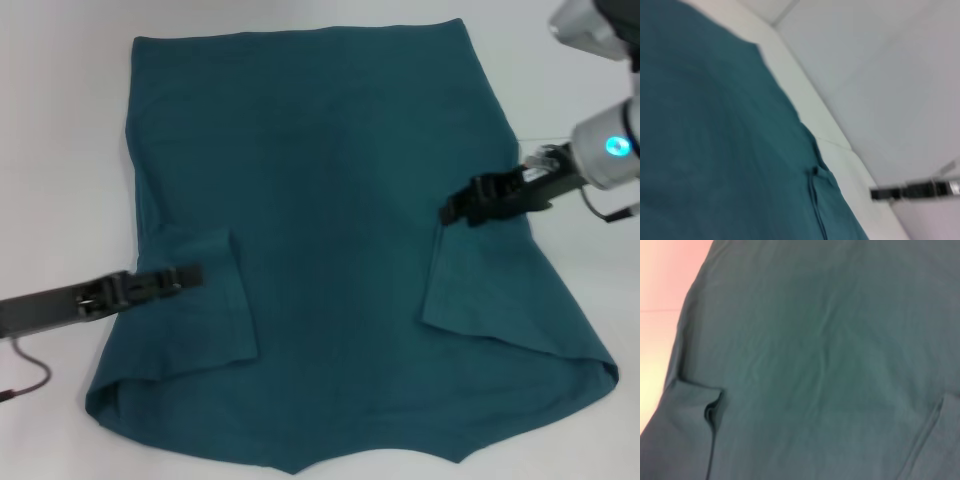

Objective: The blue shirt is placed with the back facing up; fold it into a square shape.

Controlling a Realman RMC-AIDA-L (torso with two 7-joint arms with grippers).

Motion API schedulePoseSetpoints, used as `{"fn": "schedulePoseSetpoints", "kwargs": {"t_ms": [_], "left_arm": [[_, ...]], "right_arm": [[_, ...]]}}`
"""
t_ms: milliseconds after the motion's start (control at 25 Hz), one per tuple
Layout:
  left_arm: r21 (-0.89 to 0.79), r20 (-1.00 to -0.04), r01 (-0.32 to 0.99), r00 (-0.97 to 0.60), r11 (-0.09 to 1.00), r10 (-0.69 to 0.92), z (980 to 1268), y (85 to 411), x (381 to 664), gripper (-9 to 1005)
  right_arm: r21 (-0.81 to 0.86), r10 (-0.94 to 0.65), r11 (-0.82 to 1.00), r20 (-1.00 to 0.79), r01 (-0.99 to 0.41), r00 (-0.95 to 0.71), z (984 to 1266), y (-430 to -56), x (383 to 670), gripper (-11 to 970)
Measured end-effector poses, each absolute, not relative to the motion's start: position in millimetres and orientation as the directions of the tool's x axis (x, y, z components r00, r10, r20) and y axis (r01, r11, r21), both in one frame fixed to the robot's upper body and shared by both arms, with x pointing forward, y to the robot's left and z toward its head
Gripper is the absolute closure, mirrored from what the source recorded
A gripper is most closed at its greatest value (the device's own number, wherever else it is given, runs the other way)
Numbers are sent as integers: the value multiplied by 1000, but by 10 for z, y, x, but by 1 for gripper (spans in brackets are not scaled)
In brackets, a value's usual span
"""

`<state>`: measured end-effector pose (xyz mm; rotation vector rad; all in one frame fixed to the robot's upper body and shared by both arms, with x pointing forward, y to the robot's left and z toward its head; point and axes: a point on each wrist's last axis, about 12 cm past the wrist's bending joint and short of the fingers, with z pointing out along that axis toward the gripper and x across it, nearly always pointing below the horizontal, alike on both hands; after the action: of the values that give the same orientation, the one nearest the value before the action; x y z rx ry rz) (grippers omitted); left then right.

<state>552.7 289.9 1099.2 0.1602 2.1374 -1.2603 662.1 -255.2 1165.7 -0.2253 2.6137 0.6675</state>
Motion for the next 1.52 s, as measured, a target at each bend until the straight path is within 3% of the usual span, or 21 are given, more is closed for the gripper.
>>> {"fn": "schedulePoseSetpoints", "kwargs": {"t_ms": [280,440,920,1200,1520], "left_arm": [[-850,-328,114,-879,515,-346,10963,3209,5362,384],[-844,-254,1,-882,536,-398,10900,3385,5240,384],[-813,-169,-130,-880,568,-443,10788,3550,5112,383],[-786,-145,-190,-868,588,-474,10722,3587,5112,384],[-775,-132,-211,-867,596,-480,10665,3566,5130,383]], "right_arm": [[544,18,803,-429,-242,-903,11650,-2861,6440,521],[586,35,767,-444,-261,-895,11673,-2921,6400,517],[609,27,737,-458,-292,-889,11619,-2922,6338,503],[620,30,733,-442,-281,-897,11574,-2954,6287,278],[622,33,732,-438,-277,-898,11562,-2966,6275,278]]}}
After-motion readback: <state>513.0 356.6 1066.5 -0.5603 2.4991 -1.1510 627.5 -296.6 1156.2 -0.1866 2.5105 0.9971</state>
